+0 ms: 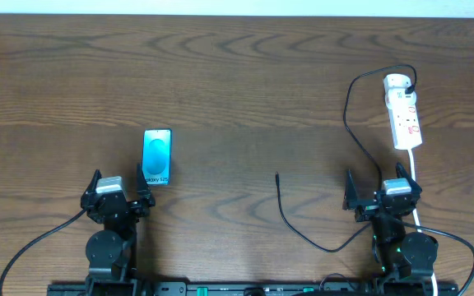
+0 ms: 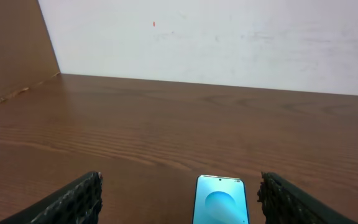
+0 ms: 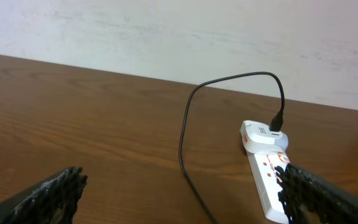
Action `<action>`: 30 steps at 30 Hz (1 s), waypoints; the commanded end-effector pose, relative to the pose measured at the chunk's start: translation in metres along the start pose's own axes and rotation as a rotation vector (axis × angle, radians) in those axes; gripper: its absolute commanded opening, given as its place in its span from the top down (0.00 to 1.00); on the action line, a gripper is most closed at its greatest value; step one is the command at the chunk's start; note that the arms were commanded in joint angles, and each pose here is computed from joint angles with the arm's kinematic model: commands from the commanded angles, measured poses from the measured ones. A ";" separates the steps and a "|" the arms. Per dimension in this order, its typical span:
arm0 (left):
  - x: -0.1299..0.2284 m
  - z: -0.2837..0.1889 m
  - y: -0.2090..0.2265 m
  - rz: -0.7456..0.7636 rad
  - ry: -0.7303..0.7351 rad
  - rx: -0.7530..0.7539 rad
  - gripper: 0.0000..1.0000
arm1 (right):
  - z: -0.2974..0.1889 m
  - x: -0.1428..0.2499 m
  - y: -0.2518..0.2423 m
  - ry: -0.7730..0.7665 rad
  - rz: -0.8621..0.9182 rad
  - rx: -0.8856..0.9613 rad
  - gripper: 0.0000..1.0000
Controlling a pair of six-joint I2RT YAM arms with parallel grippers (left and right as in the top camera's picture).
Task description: Plug charger to phone and switch on socket
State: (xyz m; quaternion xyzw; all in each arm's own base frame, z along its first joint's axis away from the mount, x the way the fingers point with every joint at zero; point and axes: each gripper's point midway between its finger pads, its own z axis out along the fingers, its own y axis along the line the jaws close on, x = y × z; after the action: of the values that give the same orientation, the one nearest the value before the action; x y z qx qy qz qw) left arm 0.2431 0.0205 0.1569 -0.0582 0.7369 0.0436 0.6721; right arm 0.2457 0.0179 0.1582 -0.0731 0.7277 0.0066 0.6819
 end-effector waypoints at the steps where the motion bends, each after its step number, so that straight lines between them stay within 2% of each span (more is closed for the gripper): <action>1: 0.018 0.001 0.006 0.025 0.054 -0.032 0.19 | 0.000 0.000 0.000 -0.002 -0.011 0.003 0.01; 23: 0.015 0.001 0.005 0.022 0.039 -0.029 0.18 | 0.000 0.000 0.000 -0.002 -0.011 0.003 0.01; 30: -0.025 -0.003 0.005 0.001 -0.060 -0.026 0.19 | 0.000 0.000 0.000 -0.002 -0.011 0.003 0.01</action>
State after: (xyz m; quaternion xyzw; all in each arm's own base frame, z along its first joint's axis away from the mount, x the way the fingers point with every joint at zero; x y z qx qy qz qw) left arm 0.2436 0.0213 0.1624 -0.0607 0.7284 0.0441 0.6810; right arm 0.2457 0.0179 0.1582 -0.0731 0.7277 0.0066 0.6819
